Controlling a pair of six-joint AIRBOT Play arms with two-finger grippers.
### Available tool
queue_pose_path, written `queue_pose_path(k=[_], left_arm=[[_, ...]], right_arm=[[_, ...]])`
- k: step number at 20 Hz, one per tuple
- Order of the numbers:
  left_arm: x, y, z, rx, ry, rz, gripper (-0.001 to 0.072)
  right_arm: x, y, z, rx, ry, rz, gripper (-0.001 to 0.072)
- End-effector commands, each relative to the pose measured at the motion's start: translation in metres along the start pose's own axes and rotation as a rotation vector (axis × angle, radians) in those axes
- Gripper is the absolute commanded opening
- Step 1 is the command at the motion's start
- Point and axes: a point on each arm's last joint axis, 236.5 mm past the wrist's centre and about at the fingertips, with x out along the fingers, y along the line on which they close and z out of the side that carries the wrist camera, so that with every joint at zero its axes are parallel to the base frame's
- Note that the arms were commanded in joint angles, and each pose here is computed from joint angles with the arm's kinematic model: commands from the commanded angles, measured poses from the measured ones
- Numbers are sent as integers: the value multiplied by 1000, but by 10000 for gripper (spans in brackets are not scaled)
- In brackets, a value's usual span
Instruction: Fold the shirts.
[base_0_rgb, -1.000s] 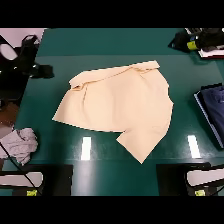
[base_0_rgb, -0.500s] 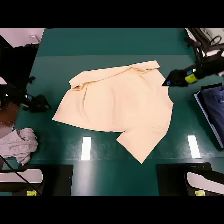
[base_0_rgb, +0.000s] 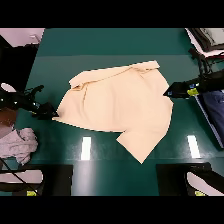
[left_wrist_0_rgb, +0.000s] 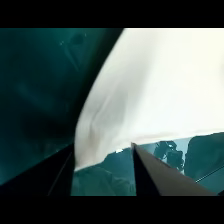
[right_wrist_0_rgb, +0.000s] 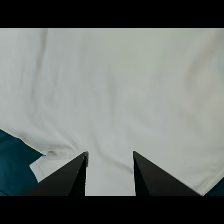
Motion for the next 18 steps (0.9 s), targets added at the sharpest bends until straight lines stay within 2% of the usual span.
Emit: queue_pose_path(k=[1, 2, 3, 4, 10, 12, 18], left_arm=[[8, -3, 8, -3, -25, 26, 426], [8, -2, 9, -23, -28, 29, 335], [8, -2, 8, -21, -26, 28, 111], [7, -3, 8, -19, -27, 29, 24], [-19, -16, 20, 30, -69, 33, 22], [-32, -20, 30, 50, -141, 55, 22], [-49, -27, 36, 75, -211, 74, 23]], right_arm=[[-8, 2, -4, -12, -18, -10, 325], [-10, 1, -8, -13, -6, -17, 325], [-10, -5, -15, 2, 21, -40, 325], [-9, -12, -22, 19, 52, -69, 325], [30, -81, -116, 282, 272, -135, 331], [48, -93, -148, 414, 313, -98, 493], [95, -95, -170, 578, 233, -27, 477]])
